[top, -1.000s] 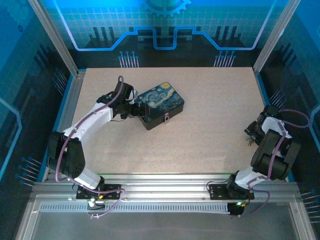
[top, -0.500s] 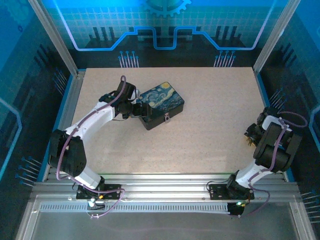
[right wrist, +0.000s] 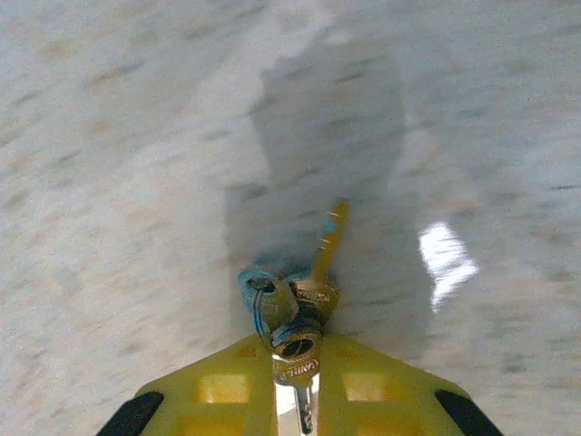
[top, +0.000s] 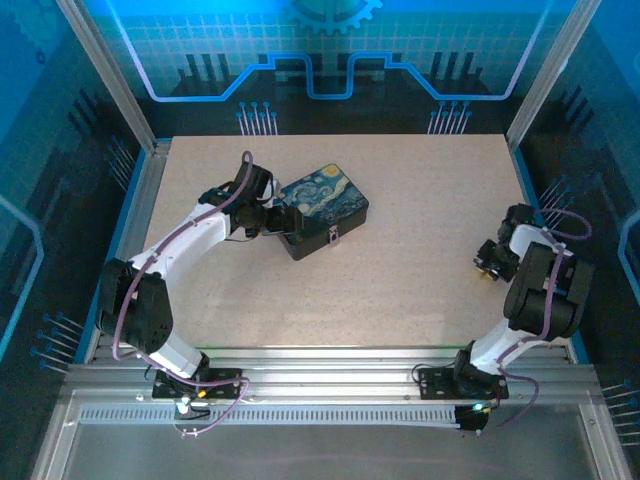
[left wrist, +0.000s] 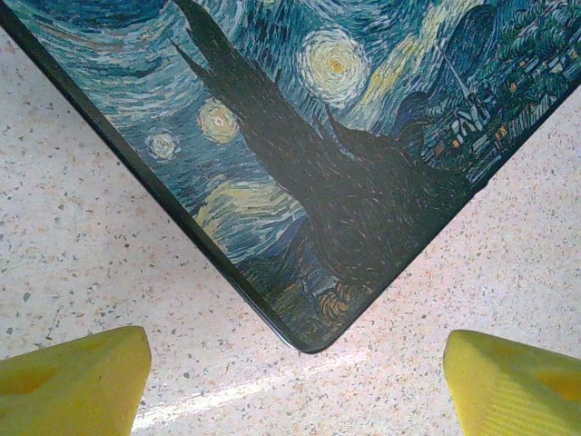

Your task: Unlock a padlock with a key

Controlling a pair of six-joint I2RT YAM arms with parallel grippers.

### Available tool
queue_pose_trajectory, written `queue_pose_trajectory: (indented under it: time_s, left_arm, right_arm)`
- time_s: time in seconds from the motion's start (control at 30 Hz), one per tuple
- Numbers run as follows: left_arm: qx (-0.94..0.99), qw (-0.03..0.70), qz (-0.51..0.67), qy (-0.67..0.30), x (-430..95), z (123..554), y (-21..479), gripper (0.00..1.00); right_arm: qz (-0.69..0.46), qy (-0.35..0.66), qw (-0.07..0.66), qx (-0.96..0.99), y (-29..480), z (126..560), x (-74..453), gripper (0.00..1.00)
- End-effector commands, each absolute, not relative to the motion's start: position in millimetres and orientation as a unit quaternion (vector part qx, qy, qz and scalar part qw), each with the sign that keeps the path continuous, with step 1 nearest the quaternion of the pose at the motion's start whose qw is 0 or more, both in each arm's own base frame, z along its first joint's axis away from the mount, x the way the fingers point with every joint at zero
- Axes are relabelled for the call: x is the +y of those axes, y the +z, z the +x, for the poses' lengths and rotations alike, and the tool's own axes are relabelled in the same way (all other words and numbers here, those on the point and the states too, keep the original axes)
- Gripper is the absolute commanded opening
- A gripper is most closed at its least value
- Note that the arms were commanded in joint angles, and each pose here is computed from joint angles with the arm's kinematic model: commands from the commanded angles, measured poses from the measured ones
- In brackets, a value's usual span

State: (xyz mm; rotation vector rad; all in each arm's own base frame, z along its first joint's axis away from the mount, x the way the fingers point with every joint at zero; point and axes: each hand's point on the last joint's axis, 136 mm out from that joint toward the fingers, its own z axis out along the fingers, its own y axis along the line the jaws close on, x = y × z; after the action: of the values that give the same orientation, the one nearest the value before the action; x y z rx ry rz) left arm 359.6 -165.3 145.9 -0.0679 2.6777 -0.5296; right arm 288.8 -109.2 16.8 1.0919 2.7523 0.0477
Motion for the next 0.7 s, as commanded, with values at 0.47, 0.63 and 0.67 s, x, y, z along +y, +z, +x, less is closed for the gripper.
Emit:
queue_pose_trajectory:
  time_s: [0.47,0.63,0.67]
  left_arm:
    - [0.962,0.203,-0.029,-0.179,-167.4,350.8,138.7,0.85]
    - [0.963,0.204,-0.029,-0.176,-168.3,346.2,139.2,0.85]
    - [0.963,0.204,-0.030,-0.176,-168.2,346.0,139.0,0.85]
  right_arm:
    - [0.117,0.214,0.072,0.967,49.1,294.4,69.4,0.11]
    - [0.065,0.250,0.064,0.964,57.1,283.6,116.3,0.12]
    - [0.055,0.252,0.062,0.964,57.9,281.3,123.1,0.12]
